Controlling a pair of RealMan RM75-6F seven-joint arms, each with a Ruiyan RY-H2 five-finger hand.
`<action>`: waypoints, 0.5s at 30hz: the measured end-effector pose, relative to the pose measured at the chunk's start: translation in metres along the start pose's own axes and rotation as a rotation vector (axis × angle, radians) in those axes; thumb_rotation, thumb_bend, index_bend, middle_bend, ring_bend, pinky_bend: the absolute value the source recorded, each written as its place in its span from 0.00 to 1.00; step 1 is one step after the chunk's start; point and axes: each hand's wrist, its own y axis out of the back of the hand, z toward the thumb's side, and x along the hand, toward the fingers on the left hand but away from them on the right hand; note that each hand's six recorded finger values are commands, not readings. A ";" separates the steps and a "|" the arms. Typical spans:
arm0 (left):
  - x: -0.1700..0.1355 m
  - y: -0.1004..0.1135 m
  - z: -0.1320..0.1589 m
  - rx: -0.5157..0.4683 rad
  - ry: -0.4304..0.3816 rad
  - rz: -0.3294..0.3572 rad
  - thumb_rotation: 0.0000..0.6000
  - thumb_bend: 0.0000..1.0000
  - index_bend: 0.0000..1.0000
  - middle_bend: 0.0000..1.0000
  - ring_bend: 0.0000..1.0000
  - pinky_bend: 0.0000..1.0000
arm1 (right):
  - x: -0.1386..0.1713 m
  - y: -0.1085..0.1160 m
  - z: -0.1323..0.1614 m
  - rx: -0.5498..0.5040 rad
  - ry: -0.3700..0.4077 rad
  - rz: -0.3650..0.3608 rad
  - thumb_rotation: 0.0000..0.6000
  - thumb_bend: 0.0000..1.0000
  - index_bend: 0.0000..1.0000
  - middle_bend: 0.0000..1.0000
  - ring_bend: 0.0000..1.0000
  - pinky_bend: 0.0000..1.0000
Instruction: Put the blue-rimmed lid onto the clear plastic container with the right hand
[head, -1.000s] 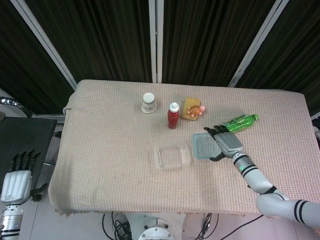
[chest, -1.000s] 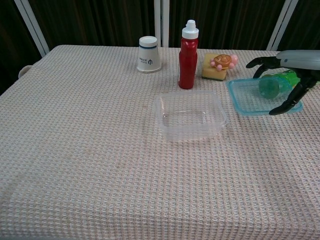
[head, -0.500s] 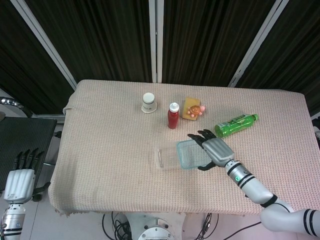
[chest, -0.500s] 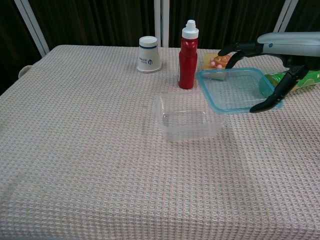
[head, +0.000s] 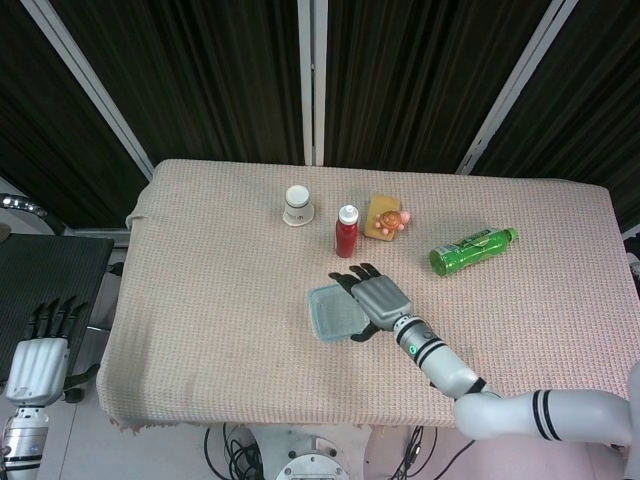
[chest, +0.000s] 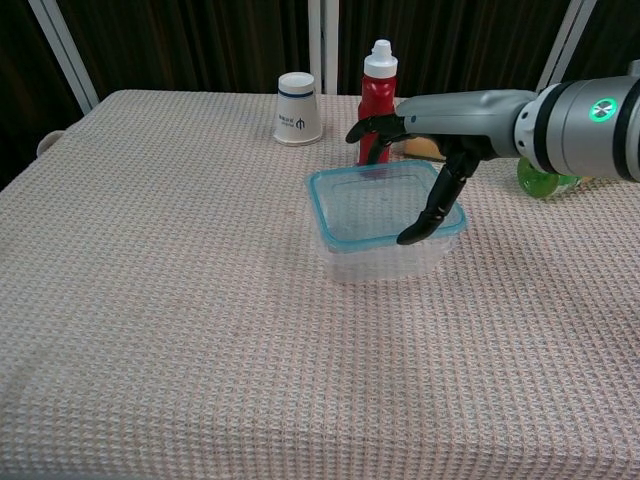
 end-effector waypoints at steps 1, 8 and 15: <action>0.000 0.000 -0.001 -0.001 0.001 0.000 1.00 0.06 0.13 0.05 0.00 0.00 | -0.004 -0.002 0.003 0.002 -0.004 0.006 1.00 0.11 0.01 0.42 0.04 0.00; 0.000 -0.002 -0.006 -0.010 0.004 0.002 1.00 0.06 0.13 0.05 0.00 0.00 | -0.022 -0.011 0.011 0.027 -0.031 0.011 1.00 0.11 0.00 0.41 0.04 0.00; 0.000 -0.005 -0.008 -0.018 0.006 0.001 1.00 0.06 0.13 0.05 0.00 0.00 | -0.021 -0.012 0.007 0.018 -0.045 0.011 1.00 0.11 0.00 0.41 0.04 0.00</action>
